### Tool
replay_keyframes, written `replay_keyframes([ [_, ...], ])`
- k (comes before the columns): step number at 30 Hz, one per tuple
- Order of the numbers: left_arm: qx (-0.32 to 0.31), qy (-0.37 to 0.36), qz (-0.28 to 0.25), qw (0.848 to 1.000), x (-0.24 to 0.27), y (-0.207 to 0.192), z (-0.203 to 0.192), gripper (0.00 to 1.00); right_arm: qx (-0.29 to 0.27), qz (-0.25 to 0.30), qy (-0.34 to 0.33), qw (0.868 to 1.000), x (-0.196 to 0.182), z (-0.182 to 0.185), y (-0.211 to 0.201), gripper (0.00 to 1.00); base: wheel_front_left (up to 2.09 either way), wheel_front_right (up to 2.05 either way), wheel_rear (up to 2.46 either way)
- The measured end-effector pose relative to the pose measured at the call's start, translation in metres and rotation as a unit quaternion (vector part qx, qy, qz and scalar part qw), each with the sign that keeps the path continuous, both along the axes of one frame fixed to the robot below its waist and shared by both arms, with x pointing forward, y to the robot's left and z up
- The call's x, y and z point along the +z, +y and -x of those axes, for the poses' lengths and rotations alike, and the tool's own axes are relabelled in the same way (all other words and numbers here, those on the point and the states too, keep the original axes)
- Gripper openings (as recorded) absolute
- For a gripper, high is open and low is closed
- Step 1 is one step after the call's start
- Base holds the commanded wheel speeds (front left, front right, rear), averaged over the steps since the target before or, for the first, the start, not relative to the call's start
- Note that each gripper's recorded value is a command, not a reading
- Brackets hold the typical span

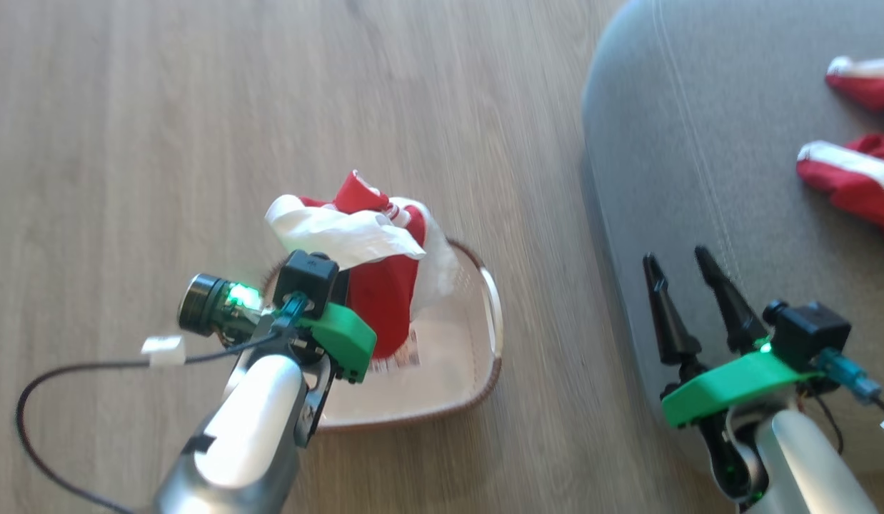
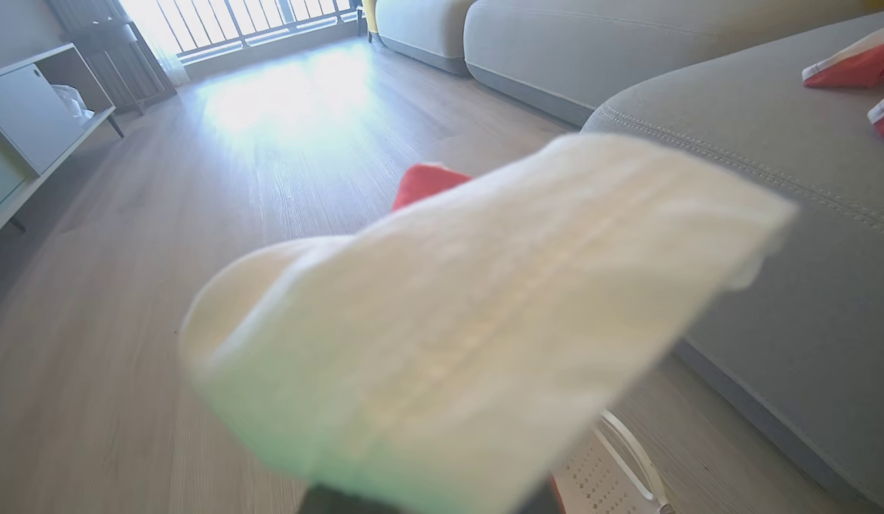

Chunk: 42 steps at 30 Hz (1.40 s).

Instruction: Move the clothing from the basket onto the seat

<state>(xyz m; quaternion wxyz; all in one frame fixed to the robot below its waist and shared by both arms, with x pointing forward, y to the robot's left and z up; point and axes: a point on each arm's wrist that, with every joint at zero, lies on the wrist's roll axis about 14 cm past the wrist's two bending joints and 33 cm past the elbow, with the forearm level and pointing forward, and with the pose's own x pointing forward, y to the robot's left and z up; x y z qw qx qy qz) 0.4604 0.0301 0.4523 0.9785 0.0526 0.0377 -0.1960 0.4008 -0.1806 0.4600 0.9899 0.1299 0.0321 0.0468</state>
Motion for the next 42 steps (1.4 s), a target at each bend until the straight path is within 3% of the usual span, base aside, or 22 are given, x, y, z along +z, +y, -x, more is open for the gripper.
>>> replay_keyframes([
  [9,0.027,-0.134,0.028,0.990,0.094,0.020,0.029,0.00,0.029,-0.006,-0.042,0.999,0.031,0.013,0.022,1.00,0.00,0.00,0.00],
  [15,0.033,-0.192,0.019,0.981,0.127,0.028,0.044,0.00,0.038,-0.012,-0.036,0.999,0.027,0.025,0.030,1.00,0.00,0.00,0.00],
  [22,0.015,-0.230,0.033,0.972,0.152,0.017,0.066,0.00,0.042,-0.020,-0.047,0.998,0.035,0.028,0.037,1.00,0.00,0.00,0.00],
  [28,-0.049,-0.244,0.048,0.967,0.163,-0.015,0.092,0.00,0.039,-0.020,-0.042,0.998,0.031,0.036,0.035,1.00,0.00,0.00,0.00],
  [36,-0.048,-0.304,0.109,0.945,0.214,-0.019,0.108,0.00,0.037,-0.016,-0.043,0.998,0.031,0.037,0.034,1.00,0.00,0.00,0.00],
  [42,-0.062,-0.305,0.114,0.943,0.216,-0.025,0.111,0.00,0.036,-0.016,-0.042,0.998,0.031,0.037,0.033,1.00,0.00,0.00,0.00],
])
